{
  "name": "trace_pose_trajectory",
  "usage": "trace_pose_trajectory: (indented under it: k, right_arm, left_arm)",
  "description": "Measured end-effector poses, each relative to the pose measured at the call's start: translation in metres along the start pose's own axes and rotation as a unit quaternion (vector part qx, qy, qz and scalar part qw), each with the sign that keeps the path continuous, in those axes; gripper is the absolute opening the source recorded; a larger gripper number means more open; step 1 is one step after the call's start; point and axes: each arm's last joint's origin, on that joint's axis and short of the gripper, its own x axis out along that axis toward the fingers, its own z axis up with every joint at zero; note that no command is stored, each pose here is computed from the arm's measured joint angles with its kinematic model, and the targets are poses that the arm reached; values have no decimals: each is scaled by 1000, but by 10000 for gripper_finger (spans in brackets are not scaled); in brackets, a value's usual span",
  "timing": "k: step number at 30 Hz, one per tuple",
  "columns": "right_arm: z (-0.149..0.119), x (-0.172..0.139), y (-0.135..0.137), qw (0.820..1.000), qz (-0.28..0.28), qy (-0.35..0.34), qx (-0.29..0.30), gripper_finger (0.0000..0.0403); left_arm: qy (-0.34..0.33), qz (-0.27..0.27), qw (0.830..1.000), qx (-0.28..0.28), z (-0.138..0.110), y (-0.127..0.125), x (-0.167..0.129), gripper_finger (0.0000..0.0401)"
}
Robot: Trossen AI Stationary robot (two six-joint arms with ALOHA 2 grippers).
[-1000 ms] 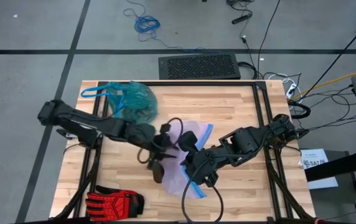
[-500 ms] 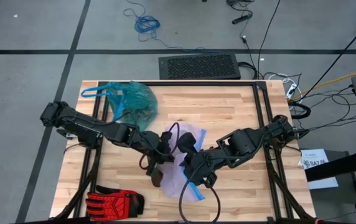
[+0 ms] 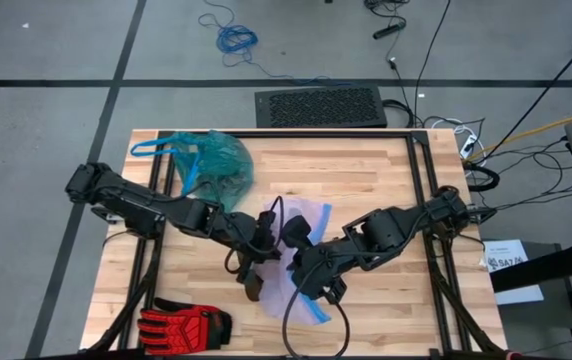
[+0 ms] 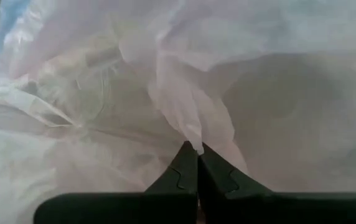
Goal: Place trash/remove bag and relplace
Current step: Insert the trash bag into the trash bin
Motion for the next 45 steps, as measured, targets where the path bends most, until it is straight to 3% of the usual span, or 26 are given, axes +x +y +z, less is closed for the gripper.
trace_pose_trajectory:
  k: [9, 20, 25, 30, 36, 40, 45]
  right_arm:
    - [0, 0, 1, 1000, 3, 1, 6, 0]
    - [-1, 0, 2, 1000, 4, 4, 3, 0]
    - [-1, 0, 1, 1000, 4, 5, 6, 0]
    - [0, 0, 4, 1000, 6, 4, 5, 0]
    - [2, -1, 7, 1000, 7, 3, -1, 0]
    - [2, -1, 6, 1000, 6, 3, 0, 0]
    - [1, -1, 6, 1000, 5, 3, 10, 0]
  left_arm:
    - [-13, -1, 1000, 1, 3, 0, -4, 8]
    - [-69, -3, 998, 7, 21, -5, -52, 124]
    - [-94, 8, 995, 7, 25, -5, -68, 155]
    - [-124, 48, 991, 4, 29, -4, -96, 160]
    - [-87, 163, 983, -15, 18, 9, -119, 160]
    - [-42, 214, 974, -62, 6, 35, -118, 154]
    - [-14, 242, 965, -102, -14, 75, -114, 102]
